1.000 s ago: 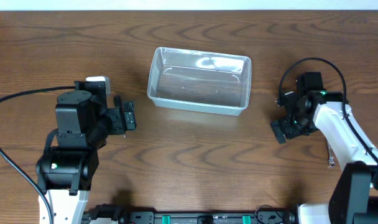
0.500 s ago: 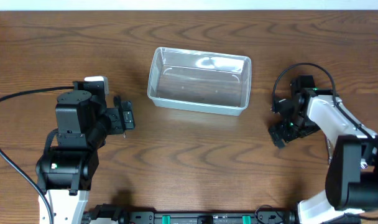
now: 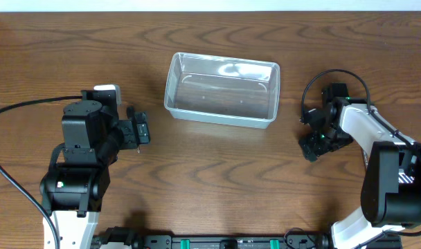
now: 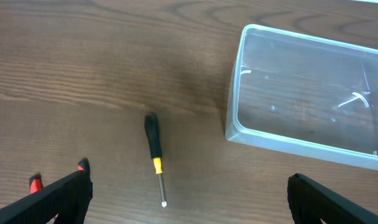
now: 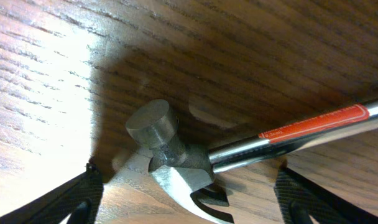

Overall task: Pack container
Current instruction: 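Close the right gripper on the hammer head near the neck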

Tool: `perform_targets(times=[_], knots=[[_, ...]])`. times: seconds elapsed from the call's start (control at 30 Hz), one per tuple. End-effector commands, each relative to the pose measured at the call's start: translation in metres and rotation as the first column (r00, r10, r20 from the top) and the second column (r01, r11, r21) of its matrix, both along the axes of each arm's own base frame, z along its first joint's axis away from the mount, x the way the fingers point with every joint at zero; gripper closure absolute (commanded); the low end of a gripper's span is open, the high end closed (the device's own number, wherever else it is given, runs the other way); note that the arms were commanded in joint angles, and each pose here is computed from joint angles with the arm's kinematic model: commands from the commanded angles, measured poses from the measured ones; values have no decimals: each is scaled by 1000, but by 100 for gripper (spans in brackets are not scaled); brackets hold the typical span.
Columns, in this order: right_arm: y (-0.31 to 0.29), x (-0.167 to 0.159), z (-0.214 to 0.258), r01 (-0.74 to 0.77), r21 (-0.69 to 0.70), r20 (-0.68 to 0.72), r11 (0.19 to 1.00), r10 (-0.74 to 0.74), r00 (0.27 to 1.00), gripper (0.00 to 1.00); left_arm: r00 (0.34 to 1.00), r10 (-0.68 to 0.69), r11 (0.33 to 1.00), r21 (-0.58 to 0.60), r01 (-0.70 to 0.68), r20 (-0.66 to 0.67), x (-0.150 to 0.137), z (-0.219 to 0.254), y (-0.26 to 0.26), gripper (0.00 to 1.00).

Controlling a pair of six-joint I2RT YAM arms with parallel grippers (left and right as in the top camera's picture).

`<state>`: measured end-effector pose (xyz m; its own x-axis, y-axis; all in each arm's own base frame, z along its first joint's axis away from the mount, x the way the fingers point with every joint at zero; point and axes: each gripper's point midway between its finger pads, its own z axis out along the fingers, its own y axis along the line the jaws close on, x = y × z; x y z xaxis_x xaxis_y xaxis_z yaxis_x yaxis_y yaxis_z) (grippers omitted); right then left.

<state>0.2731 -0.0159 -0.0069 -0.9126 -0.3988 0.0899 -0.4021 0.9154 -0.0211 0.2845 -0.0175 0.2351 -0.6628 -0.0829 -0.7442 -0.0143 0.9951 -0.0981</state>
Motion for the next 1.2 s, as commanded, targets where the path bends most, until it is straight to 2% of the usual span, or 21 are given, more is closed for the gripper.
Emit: perform_targets(times=[0.0, 0.17, 0.37, 0.67, 1.17], knots=[[-4, -3, -10, 3, -13, -25, 1000, -4, 1000, 15, 999, 9, 1000, 18, -10, 35, 3, 12, 4, 1], [-4, -3, -10, 3, -13, -24, 1000, -4, 1000, 21, 999, 9, 1000, 18, -9, 34, 3, 12, 4, 2], [-4, -3, -10, 10, -14, -25, 1000, -10, 1000, 35, 999, 9, 1000, 18, -9, 34, 3, 12, 4, 2], [-4, -3, -10, 15, -15, -24, 1000, -15, 1000, 41, 999, 9, 1000, 18, -10, 34, 3, 12, 4, 1], [-4, -3, -10, 15, -14, -25, 1000, -15, 1000, 60, 999, 9, 1000, 18, -10, 34, 3, 12, 4, 2]])
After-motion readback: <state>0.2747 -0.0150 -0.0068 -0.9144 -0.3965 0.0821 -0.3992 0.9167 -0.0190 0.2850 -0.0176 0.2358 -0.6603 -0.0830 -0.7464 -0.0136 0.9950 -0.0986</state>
